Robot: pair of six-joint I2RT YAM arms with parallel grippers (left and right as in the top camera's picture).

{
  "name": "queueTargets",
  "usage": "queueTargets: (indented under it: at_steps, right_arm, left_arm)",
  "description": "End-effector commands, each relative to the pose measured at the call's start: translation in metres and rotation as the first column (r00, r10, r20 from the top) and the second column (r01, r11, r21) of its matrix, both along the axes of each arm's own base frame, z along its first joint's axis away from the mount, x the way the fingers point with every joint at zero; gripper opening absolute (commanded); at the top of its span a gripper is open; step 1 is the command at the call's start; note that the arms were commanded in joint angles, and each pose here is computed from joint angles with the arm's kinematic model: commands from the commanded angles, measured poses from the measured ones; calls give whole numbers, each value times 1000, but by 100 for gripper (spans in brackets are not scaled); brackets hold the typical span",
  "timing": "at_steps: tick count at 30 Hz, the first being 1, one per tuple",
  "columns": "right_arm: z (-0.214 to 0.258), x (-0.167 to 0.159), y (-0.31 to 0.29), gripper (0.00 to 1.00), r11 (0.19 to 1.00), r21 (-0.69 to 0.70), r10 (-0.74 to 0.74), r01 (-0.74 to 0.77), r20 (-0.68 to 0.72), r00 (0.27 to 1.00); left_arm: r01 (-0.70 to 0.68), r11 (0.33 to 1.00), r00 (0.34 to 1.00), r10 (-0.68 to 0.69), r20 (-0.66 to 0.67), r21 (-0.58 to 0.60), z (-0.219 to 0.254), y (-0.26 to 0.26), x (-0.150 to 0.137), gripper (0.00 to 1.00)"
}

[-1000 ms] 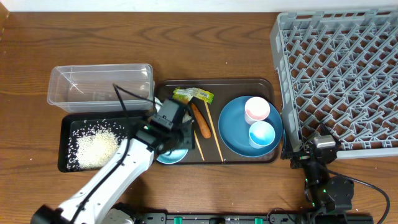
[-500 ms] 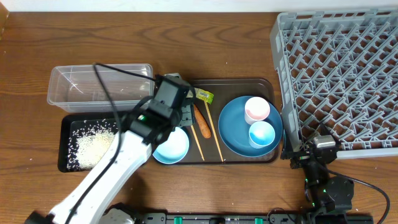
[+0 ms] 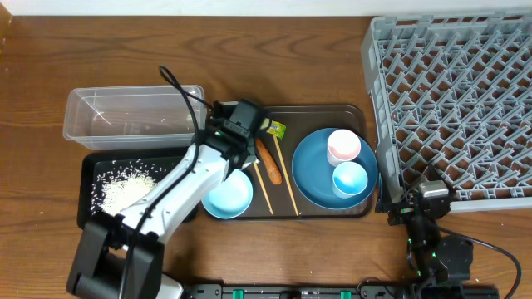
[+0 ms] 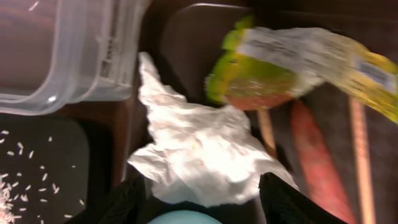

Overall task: Sort waste into correct bins and load items into the dishwasher rack
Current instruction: 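Grasp the white tissue with the left gripper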

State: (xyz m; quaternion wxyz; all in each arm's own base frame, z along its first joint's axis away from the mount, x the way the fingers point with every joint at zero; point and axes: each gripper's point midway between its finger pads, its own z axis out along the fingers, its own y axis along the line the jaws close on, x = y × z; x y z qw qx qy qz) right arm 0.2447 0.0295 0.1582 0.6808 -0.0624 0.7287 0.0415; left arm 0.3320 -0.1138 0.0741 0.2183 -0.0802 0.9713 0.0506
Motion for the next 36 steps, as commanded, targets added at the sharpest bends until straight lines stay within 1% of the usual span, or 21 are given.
queueTargets:
  at_steps: [1, 4, 6, 12, 18, 27, 33, 35, 36]
  right_arm:
    - [-1, 0, 2, 99, 1000, -9, 8, -8, -1, 1000]
    - [-1, 0, 2, 99, 1000, -9, 8, -8, -1, 1000]
    - [-1, 0, 2, 99, 1000, -9, 8, -8, -1, 1000]
    - [-1, 0, 2, 99, 1000, -9, 8, -8, -1, 1000]
    - [-1, 0, 2, 99, 1000, -9, 8, -8, -1, 1000]
    - [-1, 0, 2, 99, 1000, -9, 8, -8, -1, 1000]
    - [-1, 0, 2, 99, 1000, -9, 8, -8, -1, 1000]
    - [-1, 0, 2, 99, 1000, -9, 8, -8, -1, 1000]
    - [-1, 0, 2, 99, 1000, -9, 8, -8, -1, 1000]
  left_arm:
    - [-59, 998, 998, 59, -12, -14, -7, 7, 5, 62]
    - [-59, 997, 997, 56, -51, -55, -18, 3, 5, 62]
    - [-72, 996, 996, 68, -64, -58, -23, 4, 5, 63]
    - [-101, 994, 990, 96, -102, -44, -39, 6, 0, 63]
    - [-102, 994, 987, 97, -125, -30, -47, 8, -4, 63]
    - [-101, 994, 987, 97, -125, -30, -50, 7, -3, 63]
    - [-102, 995, 981, 100, -166, -5, -65, 10, -9, 63]
    - [-102, 995, 979, 100, -177, 2, -69, 11, -10, 62]
    - [-102, 995, 979, 101, -179, 3, -70, 11, -11, 56]
